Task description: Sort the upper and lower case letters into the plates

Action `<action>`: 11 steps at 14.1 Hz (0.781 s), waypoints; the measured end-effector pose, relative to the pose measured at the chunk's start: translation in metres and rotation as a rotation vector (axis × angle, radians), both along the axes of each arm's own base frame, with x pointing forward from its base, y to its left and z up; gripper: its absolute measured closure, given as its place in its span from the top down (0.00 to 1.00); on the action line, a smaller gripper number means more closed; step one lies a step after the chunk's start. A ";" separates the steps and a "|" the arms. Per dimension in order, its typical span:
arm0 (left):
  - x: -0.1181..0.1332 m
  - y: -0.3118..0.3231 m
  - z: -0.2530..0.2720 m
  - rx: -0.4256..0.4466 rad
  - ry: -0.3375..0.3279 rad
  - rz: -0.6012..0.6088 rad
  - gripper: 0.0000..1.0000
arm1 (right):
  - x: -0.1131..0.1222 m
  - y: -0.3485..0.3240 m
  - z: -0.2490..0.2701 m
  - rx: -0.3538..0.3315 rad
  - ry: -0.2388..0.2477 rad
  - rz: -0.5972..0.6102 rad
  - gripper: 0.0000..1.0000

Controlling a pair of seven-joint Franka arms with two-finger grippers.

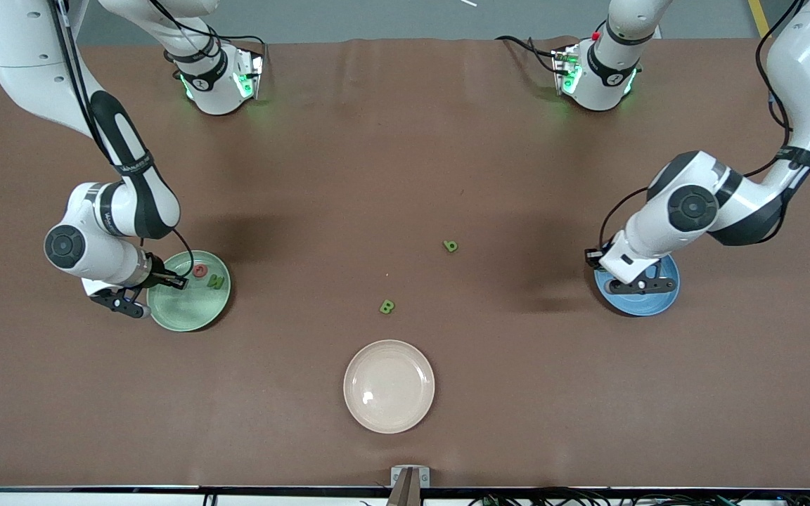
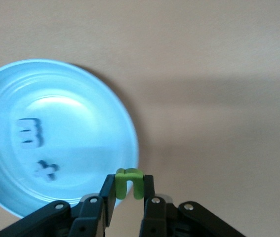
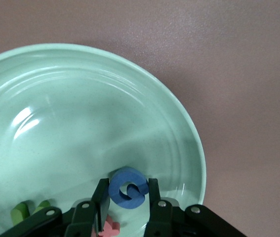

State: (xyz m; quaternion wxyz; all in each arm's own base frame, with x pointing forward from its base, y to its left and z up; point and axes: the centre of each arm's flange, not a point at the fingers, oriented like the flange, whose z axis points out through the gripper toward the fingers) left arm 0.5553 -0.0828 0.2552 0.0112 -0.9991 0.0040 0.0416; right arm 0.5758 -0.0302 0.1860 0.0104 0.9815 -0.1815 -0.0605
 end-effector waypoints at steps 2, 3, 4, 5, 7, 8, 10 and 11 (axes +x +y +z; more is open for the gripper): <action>-0.003 0.020 -0.005 -0.004 0.014 -0.028 0.26 | 0.000 0.000 0.000 0.000 0.001 0.000 0.41; -0.004 0.028 -0.007 -0.005 0.020 -0.039 0.26 | 0.000 0.000 0.000 0.000 0.000 0.000 0.48; -0.004 0.034 -0.011 -0.004 0.026 -0.044 0.26 | 0.000 0.000 0.000 0.000 0.000 0.000 0.60; -0.005 0.039 -0.015 0.001 0.032 -0.052 0.26 | 0.000 0.000 0.000 0.000 0.000 0.001 0.69; -0.006 0.045 -0.021 0.015 0.035 -0.067 0.26 | 0.000 0.003 0.000 0.002 -0.001 0.005 0.89; -0.007 0.046 -0.025 0.023 0.035 -0.076 0.26 | 0.002 0.009 0.003 0.005 -0.003 0.005 0.98; -0.009 0.051 -0.034 0.033 0.047 -0.077 0.26 | 0.008 0.038 0.016 0.000 -0.002 -0.042 1.00; -0.010 0.053 -0.038 0.033 0.054 -0.076 0.26 | 0.013 0.066 0.027 -0.007 -0.002 -0.078 1.00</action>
